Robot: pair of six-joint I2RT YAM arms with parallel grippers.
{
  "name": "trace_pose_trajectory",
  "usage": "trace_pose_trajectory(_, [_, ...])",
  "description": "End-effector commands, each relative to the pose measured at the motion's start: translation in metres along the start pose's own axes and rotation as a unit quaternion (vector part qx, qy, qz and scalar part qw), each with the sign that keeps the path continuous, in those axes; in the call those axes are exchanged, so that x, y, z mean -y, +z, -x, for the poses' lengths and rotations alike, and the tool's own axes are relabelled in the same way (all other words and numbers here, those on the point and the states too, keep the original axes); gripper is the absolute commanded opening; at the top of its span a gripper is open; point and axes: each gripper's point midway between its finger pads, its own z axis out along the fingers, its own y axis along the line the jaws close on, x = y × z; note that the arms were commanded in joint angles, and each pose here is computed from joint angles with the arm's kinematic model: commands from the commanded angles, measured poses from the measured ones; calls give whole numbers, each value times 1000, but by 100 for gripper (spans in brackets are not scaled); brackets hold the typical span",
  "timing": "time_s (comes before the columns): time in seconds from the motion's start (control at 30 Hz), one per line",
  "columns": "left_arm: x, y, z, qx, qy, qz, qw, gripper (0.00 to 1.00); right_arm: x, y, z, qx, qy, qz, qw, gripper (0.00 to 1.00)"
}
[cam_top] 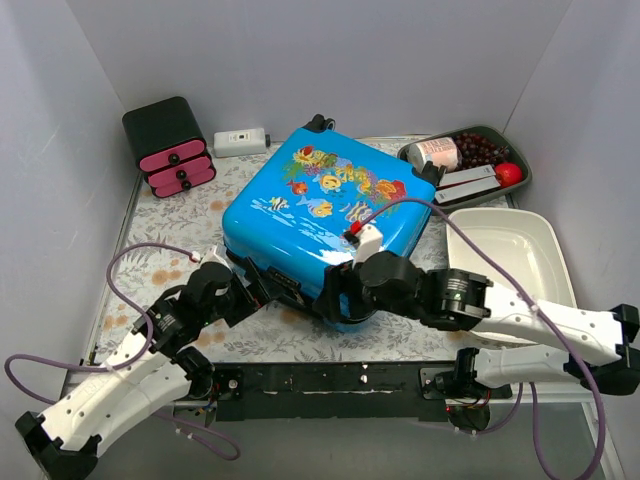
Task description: Open, take out, and arrange the luggage
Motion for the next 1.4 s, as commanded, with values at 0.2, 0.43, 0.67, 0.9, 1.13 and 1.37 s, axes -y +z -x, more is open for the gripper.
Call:
trace_pose_trajectory(0.2, [45,-17,-40,-99,54,-170,979,98,78,-26,28,75,24,-120,990,86])
trace_pose_trajectory(0.43, [34,4,-30,-66,-2,-132,989,98,79,-33,35,115,39,-104,987,85])
trace_pose_trajectory(0.67, [31,18,-30,-65,-3,-72,995,98,92,-45,36,165,82,-98,978,82])
trace_pose_trajectory(0.9, [35,16,-40,-38,0,0,999,98,97,-38,29,163,78,-101,978,79])
trace_pose_trajectory(1.13, [66,16,-56,-2,13,-10,1000,73,95,-38,27,174,78,-82,978,77])
trace_pose_trajectory(1.37, [56,20,-21,98,28,25,995,54,90,-42,30,188,76,-54,978,74])
